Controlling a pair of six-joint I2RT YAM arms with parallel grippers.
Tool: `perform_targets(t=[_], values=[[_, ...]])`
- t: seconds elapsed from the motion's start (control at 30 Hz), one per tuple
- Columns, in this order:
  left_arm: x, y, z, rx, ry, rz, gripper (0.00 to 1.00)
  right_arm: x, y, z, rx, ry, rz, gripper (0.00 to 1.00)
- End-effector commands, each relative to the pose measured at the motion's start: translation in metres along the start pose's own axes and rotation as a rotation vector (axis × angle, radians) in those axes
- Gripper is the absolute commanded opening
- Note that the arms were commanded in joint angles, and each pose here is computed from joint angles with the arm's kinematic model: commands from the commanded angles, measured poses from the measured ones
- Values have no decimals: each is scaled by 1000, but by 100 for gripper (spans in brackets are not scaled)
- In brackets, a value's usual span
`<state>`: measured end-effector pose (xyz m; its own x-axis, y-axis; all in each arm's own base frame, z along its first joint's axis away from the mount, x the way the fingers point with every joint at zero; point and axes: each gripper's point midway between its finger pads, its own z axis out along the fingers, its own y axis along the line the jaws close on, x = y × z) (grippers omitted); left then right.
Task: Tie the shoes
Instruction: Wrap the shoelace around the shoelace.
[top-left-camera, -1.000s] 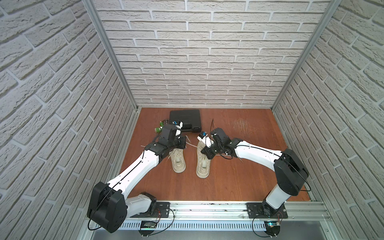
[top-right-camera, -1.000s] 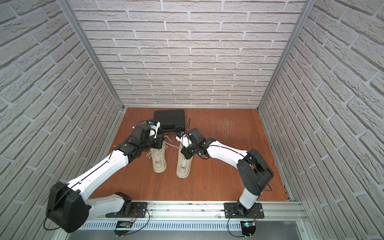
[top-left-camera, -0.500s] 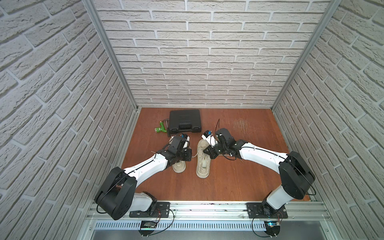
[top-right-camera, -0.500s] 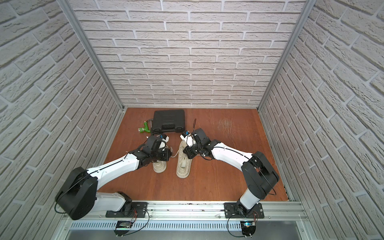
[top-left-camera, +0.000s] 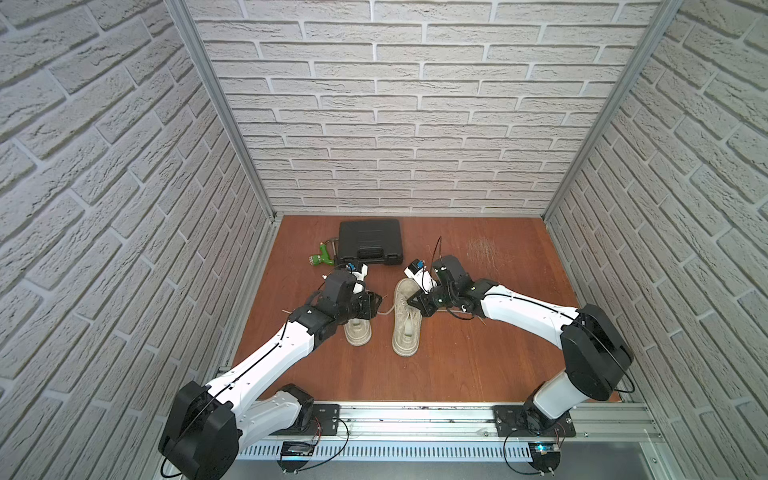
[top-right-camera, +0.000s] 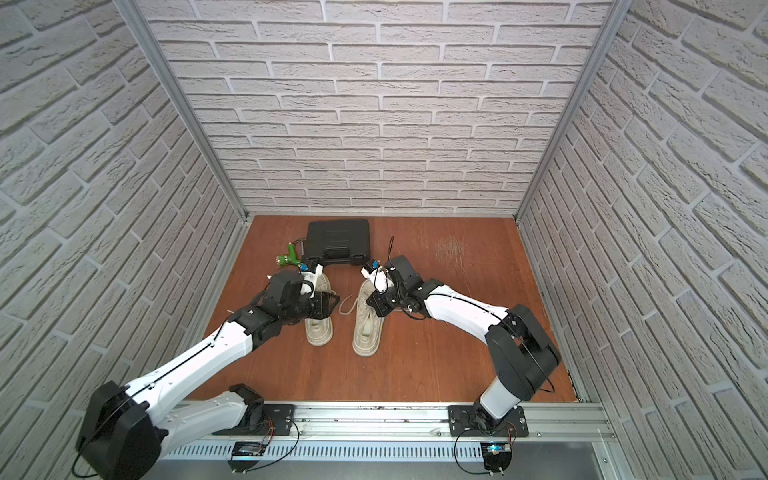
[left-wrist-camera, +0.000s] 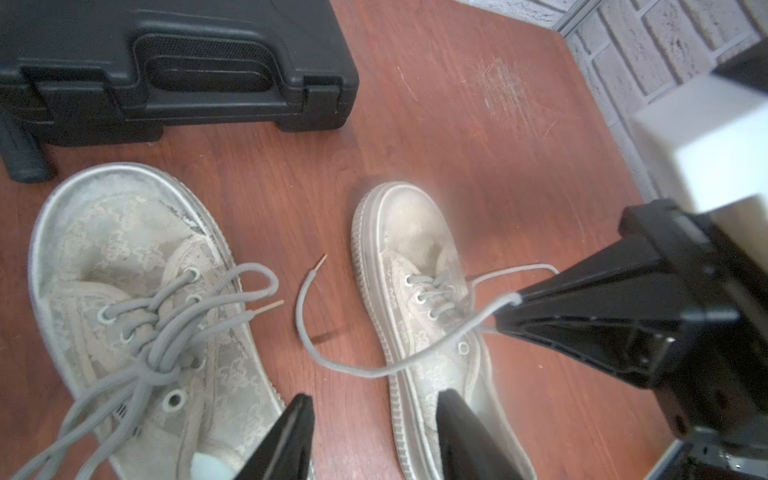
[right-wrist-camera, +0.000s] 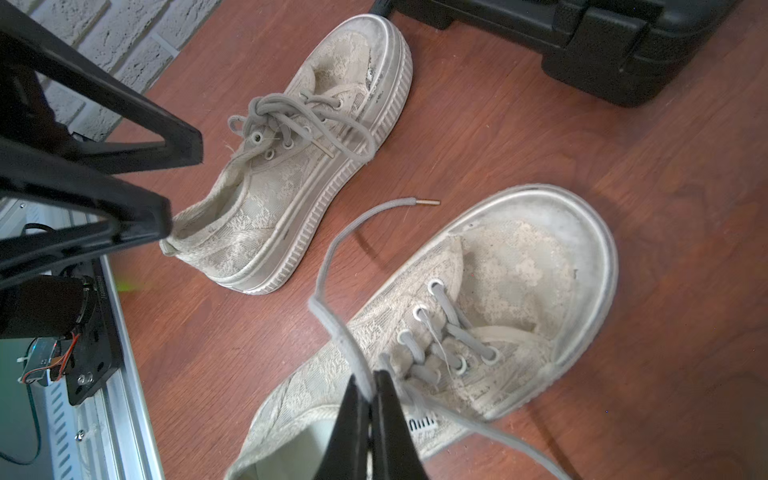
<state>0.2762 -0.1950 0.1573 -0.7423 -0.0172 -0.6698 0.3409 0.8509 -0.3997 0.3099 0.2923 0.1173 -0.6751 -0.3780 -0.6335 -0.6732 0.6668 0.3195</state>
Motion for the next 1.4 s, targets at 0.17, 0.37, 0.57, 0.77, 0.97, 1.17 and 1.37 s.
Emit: perform_targets(t=[0.17, 0.37, 0.57, 0.77, 0.97, 1.17, 1.37], values=[[-41, -59, 33, 312, -17, -32, 48, -11, 5, -8, -16, -53, -13, 3], [-36, -72, 61, 362, 27, -58, 46, -10, 4, -8, -13, -59, -2, 3], [-24, -66, 72, 347, 51, -92, 39, -9, 3, -10, -2, -66, 15, 3], [-16, -69, 73, 354, 53, -108, 37, -7, -1, -10, 18, -61, 25, 3], [-10, -72, 74, 358, 61, -116, 35, -8, -2, -9, 21, -68, 41, 3], [-3, -72, 74, 342, 65, -123, 31, -11, -5, -10, 36, -80, 53, 3], [5, -72, 80, 326, 76, -130, 27, -11, -3, -7, 19, -82, 63, 3]])
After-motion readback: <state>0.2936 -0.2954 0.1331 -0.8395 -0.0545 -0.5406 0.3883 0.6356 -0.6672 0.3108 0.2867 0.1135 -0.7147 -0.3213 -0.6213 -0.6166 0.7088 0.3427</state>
